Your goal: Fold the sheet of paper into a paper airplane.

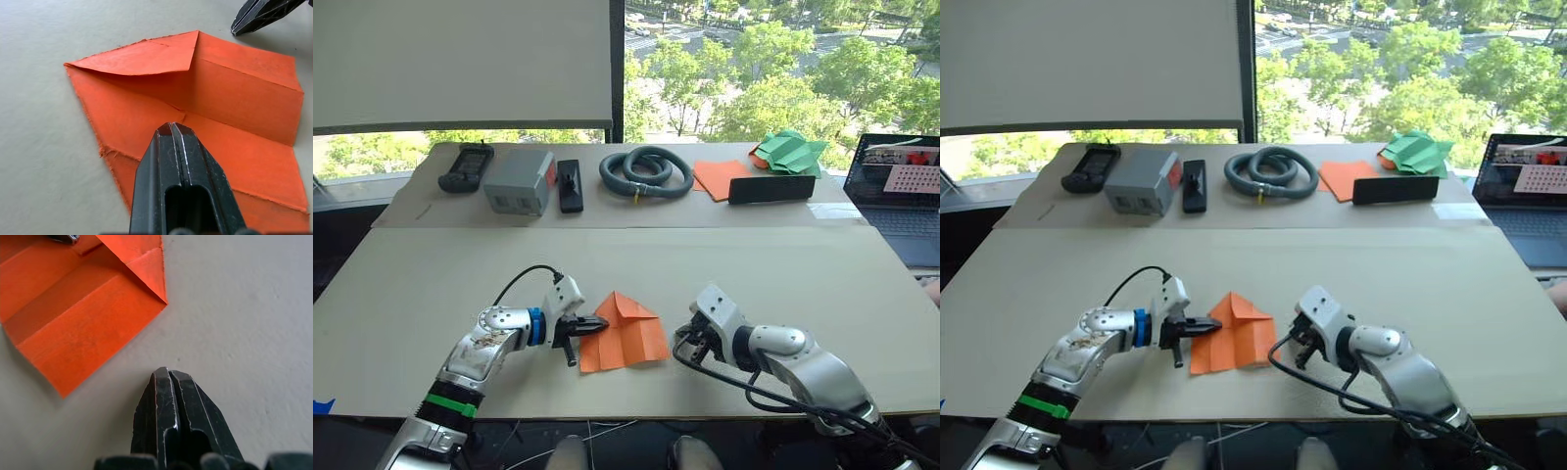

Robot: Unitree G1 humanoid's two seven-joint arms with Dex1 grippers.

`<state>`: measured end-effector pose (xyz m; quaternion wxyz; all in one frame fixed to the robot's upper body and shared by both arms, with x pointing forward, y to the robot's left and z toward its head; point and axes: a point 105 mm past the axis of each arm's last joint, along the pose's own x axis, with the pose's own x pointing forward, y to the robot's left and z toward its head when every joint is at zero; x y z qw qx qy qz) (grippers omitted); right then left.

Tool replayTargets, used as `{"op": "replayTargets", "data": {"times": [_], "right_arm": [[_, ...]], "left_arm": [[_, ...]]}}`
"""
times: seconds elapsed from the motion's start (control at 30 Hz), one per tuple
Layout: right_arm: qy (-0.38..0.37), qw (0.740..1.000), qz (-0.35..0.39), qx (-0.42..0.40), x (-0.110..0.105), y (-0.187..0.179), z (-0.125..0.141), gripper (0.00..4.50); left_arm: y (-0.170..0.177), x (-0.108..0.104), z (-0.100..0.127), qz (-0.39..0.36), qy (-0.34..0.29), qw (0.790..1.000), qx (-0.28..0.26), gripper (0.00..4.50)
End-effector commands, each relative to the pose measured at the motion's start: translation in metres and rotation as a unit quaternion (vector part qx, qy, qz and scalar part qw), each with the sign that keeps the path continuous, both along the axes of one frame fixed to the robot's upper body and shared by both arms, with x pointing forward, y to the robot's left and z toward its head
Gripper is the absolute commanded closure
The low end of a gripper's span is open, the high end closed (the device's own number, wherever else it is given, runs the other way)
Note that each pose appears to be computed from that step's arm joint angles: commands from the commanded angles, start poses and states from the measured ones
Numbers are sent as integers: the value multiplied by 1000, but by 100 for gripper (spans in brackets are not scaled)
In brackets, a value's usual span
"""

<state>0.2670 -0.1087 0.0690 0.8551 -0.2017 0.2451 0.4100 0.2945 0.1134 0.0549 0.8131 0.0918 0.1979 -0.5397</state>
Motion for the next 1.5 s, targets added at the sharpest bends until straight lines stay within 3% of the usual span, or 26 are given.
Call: {"op": "replayTargets", "data": {"times": [0.03, 0.13, 0.47, 0.63, 0.77, 0.87, 1.0, 1.17, 1.27, 1.5], "right_arm": [[24, 999, 33, 9, -12, 11, -11, 450], [42, 996, 49, 60, -19, 30, -10, 450], [42, 976, 17, 213, -1, 59, 12, 450], [23, 980, 5, 198, 2, 45, 19, 450], [38, 982, 45, 178, -24, 31, 27, 450], [69, 980, 90, 166, -51, 37, 22, 450], [102, 978, 104, 151, -70, 46, 7, 450], [115, 983, 62, 129, -71, 53, -15, 450], [85, 987, -32, 129, -54, 48, -22, 450], [27, 973, -191, 128, -41, 28, -24, 450]], "left_arm": [[5, -8, -16, 3, 22, 999, 24, 448], [5, -8, -17, 6, 23, 999, 24, 448], [10, -2, -15, 22, 17, 999, 28, 448], [10, -3, -17, 16, 17, 999, 33, 448], [7, -3, -18, 12, 20, 999, 31, 448], [5, -3, -16, 6, 19, 999, 29, 448], [6, -3, -19, 5, 20, 999, 34, 448], [7, -2, -17, 4, 20, 999, 34, 448], [10, 0, -19, 3, 23, 999, 41, 448], [7, 4, -17, -10, 25, 999, 43, 448]]}}
